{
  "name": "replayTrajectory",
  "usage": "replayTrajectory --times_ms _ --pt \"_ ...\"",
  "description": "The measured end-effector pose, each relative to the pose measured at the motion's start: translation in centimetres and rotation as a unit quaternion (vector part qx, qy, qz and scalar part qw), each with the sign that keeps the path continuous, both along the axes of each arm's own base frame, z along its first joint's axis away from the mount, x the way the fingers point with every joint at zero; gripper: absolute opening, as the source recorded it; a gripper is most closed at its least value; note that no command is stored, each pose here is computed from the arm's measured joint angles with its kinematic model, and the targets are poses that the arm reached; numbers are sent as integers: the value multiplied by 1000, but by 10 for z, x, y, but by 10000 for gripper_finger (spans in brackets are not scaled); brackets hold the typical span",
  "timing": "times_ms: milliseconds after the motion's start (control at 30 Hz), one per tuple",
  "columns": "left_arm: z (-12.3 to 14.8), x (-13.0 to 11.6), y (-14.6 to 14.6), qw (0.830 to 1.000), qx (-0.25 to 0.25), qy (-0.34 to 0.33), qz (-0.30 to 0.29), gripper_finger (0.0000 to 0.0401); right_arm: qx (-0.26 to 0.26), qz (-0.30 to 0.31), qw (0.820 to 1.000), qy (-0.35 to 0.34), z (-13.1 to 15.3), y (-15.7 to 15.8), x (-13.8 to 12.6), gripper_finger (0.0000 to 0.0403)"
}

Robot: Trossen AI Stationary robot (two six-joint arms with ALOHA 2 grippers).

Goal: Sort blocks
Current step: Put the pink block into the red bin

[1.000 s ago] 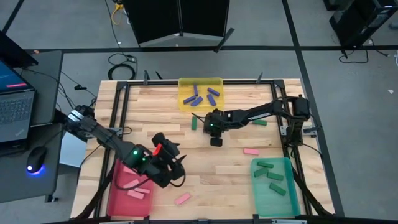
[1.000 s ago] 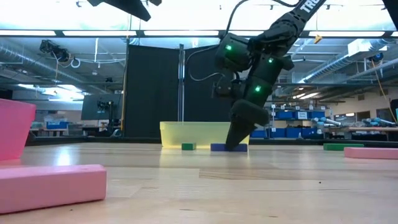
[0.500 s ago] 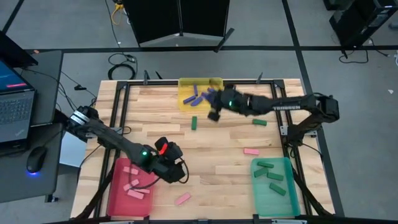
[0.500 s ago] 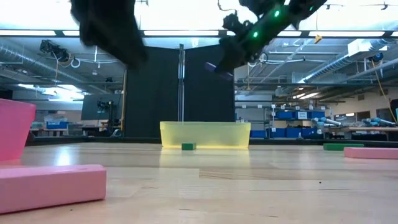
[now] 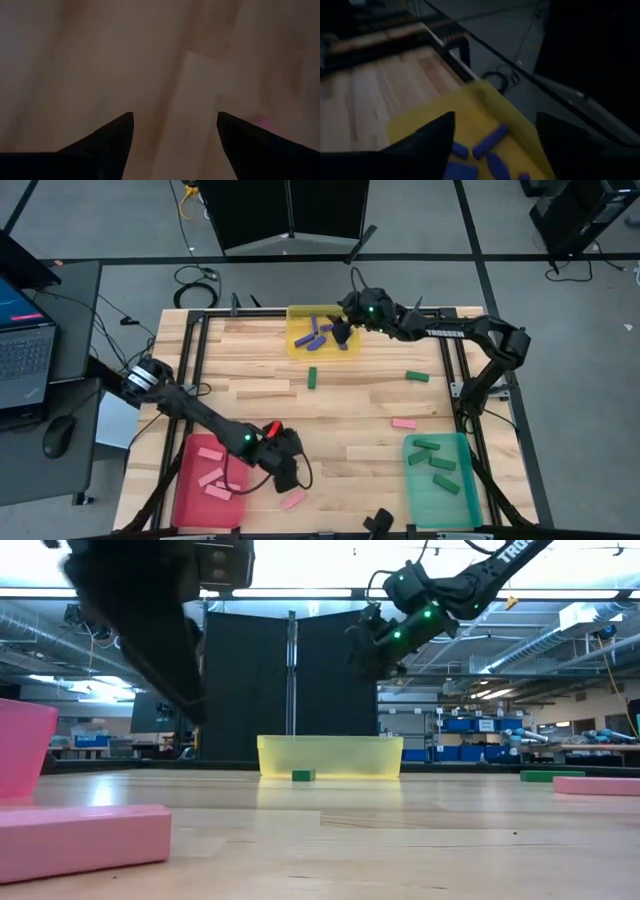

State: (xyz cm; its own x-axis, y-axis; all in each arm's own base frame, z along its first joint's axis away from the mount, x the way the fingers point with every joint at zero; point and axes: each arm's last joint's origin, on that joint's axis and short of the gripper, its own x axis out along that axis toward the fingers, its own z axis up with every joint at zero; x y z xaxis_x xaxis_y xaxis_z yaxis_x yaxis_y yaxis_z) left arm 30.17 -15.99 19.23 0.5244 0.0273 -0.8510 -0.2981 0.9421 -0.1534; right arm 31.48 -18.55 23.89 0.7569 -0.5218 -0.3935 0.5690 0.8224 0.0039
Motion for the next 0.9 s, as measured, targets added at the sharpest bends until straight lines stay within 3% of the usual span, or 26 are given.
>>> replayTrajectory --times_ms 167,367,667,900 --pt "-10 0 -17 998 -39 11 -38 319 -12 25 998 -49 19 2 -3 320" --pt "-20 3 -39 993 -92 -4 -75 339 -46 56 993 -96 62 28 -17 307" --pt "-48 -1 -59 991 -121 28 -39 340 -66 116 981 -139 113 85 -44 282" --pt "-54 -2 -64 992 -121 31 -30 340 -101 155 970 -155 136 135 -61 292"
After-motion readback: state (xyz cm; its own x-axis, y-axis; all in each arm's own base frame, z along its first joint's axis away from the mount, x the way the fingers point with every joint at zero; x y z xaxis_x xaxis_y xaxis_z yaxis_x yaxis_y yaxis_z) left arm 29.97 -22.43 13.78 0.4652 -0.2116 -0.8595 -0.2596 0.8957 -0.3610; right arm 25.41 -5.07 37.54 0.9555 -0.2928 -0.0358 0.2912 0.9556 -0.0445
